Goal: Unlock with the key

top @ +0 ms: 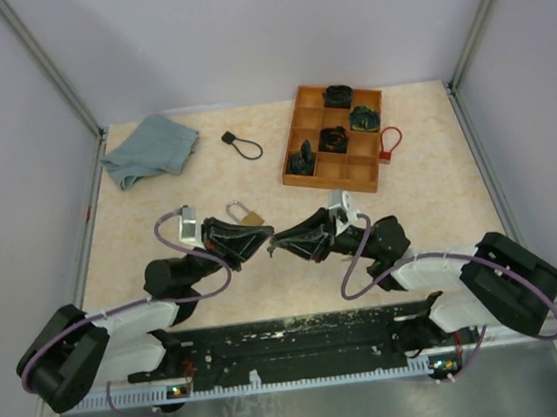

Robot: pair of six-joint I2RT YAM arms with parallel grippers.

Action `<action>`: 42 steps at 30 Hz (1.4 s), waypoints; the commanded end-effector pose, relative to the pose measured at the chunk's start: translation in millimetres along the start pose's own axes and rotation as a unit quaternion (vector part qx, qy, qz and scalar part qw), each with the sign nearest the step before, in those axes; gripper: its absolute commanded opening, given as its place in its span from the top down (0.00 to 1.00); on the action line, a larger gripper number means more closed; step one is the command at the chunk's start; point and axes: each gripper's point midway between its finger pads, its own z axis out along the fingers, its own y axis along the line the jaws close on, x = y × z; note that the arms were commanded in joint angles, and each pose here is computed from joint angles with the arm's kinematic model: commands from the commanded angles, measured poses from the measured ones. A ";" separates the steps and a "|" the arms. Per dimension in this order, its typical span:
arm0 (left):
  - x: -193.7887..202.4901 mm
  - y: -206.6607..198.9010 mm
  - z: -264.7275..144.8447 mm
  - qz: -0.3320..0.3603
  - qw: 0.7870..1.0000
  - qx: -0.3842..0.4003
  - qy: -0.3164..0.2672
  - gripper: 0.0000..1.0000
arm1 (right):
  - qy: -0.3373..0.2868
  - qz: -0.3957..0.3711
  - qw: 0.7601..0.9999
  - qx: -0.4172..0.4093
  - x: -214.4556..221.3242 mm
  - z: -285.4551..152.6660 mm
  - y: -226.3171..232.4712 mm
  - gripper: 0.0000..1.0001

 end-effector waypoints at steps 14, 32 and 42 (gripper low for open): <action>-46.9 -53.1 4.5 0.068 0.988 0.111 -0.086 1.00 | -0.040 -0.011 0.998 -0.043 -26.5 13.6 10.9 0.98; -29.5 -42.1 -9.4 0.103 0.991 0.071 -0.040 0.58 | 0.146 -0.038 0.989 0.010 -7.2 3.1 -5.7 1.00; -16.4 -13.0 -5.2 0.128 0.991 -0.009 0.047 0.39 | 0.226 -0.023 0.974 0.021 4.8 -8.0 -7.0 1.00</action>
